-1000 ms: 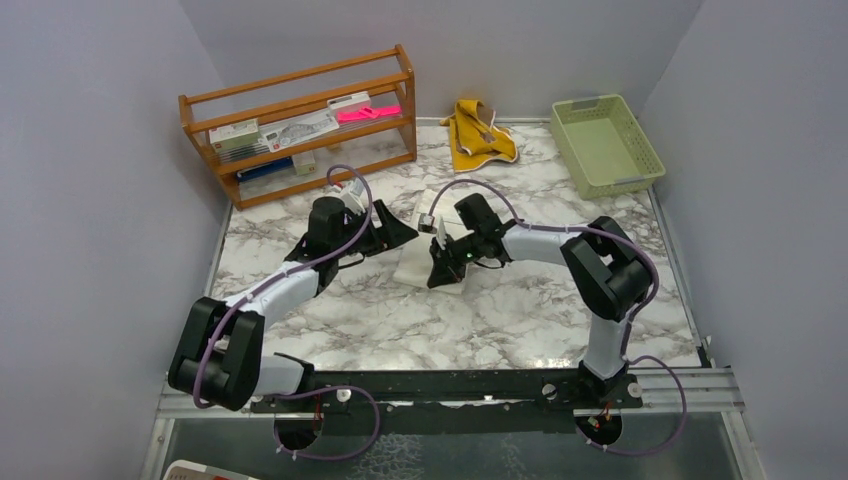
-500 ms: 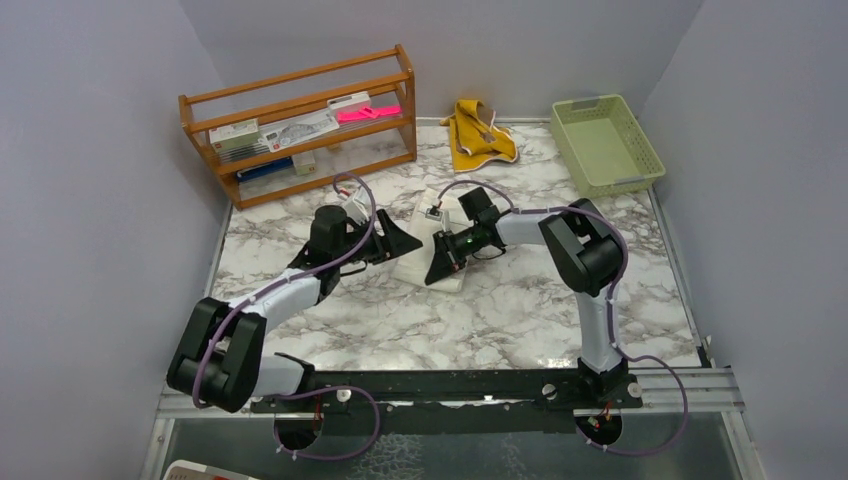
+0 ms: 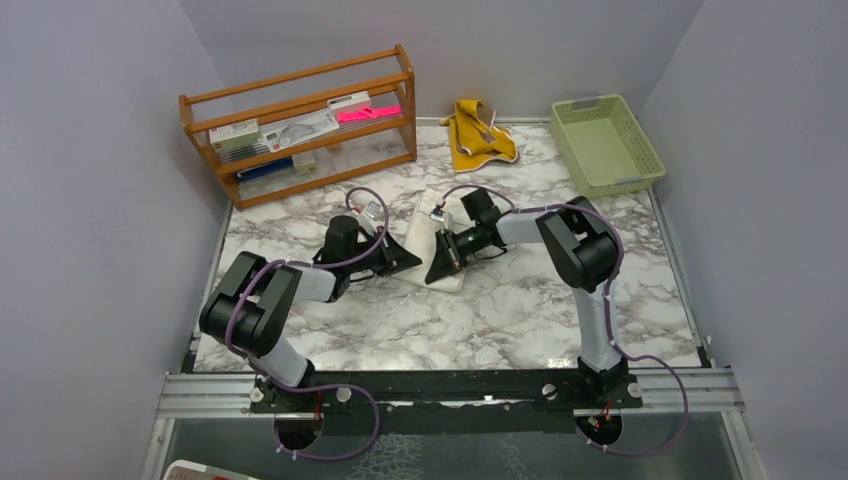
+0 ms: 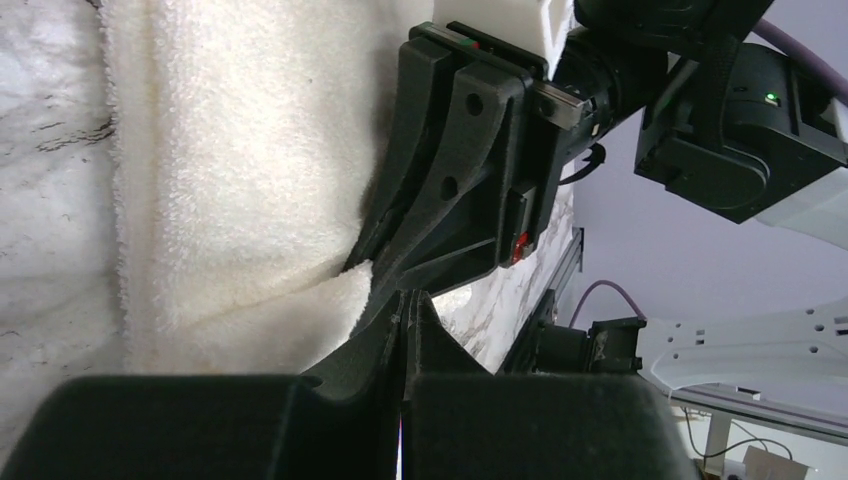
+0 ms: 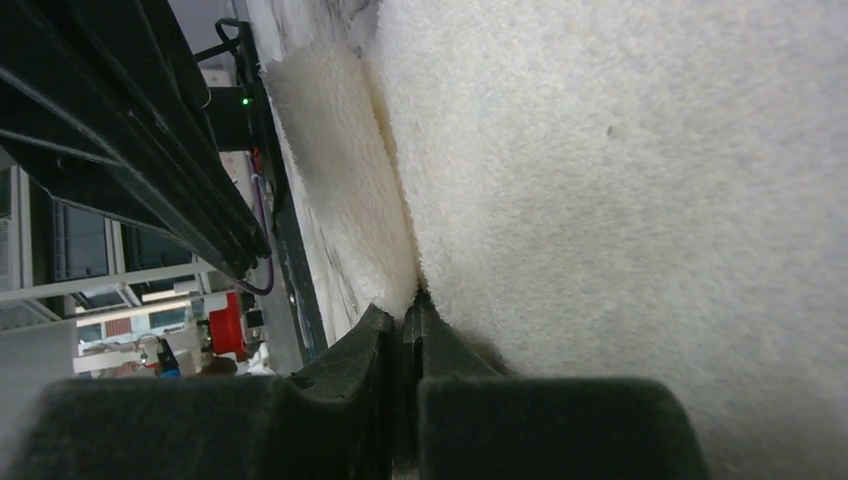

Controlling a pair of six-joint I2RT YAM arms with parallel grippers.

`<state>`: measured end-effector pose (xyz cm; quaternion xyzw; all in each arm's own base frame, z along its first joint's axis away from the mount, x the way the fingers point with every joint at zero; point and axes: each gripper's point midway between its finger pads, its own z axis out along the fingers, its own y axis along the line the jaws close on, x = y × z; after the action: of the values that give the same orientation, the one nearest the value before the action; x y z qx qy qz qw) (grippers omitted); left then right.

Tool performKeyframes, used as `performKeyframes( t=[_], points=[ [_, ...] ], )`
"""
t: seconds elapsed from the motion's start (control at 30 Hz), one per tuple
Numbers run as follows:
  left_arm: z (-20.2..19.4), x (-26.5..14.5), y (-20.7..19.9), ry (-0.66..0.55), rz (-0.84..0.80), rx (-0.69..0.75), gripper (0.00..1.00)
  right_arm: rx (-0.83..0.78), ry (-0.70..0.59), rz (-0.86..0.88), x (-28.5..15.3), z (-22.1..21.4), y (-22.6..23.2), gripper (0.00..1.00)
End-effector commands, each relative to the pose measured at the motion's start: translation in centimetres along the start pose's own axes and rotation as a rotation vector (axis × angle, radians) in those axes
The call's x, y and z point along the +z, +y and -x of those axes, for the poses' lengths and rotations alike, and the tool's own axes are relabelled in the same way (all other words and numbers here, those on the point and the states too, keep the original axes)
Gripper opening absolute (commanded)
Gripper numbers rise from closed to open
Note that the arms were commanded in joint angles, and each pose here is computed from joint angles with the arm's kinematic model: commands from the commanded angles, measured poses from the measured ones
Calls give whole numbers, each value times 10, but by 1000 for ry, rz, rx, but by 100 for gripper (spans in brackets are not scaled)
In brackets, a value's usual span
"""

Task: Roll the towels
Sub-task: Roll the towel at the center of the board.

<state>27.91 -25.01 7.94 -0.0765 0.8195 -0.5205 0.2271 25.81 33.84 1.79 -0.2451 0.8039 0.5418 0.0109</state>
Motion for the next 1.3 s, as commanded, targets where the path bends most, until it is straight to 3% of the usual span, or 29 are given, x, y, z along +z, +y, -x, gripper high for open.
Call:
performKeyframes(
  t=[0.0,0.37,0.43,0.53,0.63,0.9,1.0,1.03,1.07,1.17,1.2,1.23,1.27],
  points=[
    [2,6,-7,7,-46,10,0,96,31,-130,4,-22,-39,1],
    [2,26,53,-12,112,11,0,86,-18,-215,-3,-7,-44,4],
    [3,27,59,-25,133,22,0,79,-27,-241,-5,-4,-45,12],
    [2,26,68,-34,162,27,0,29,-68,-280,-13,8,-40,39],
    [0,25,77,-39,188,30,0,-37,-130,-348,-27,23,-31,53],
    [-5,23,86,-34,216,41,0,-188,-246,-645,-80,57,-27,64],
    [-7,23,87,-29,216,44,0,-274,-361,-838,-118,73,-28,68],
    [-7,23,87,-26,215,45,0,-335,-430,-875,-133,83,-17,88],
    [-7,22,88,-27,216,45,0,-397,-525,-894,-147,90,-2,99],
    [-6,23,85,-26,208,49,0,-663,-905,-853,-192,96,61,100],
    [-5,23,83,-26,202,50,0,-662,-1049,-828,-205,94,74,100],
    [-4,23,82,-27,198,53,0,-672,-1130,-808,-214,94,80,100],
    [-4,24,80,-28,195,53,0,-752,-1055,-789,-205,96,85,96]
  ],
)
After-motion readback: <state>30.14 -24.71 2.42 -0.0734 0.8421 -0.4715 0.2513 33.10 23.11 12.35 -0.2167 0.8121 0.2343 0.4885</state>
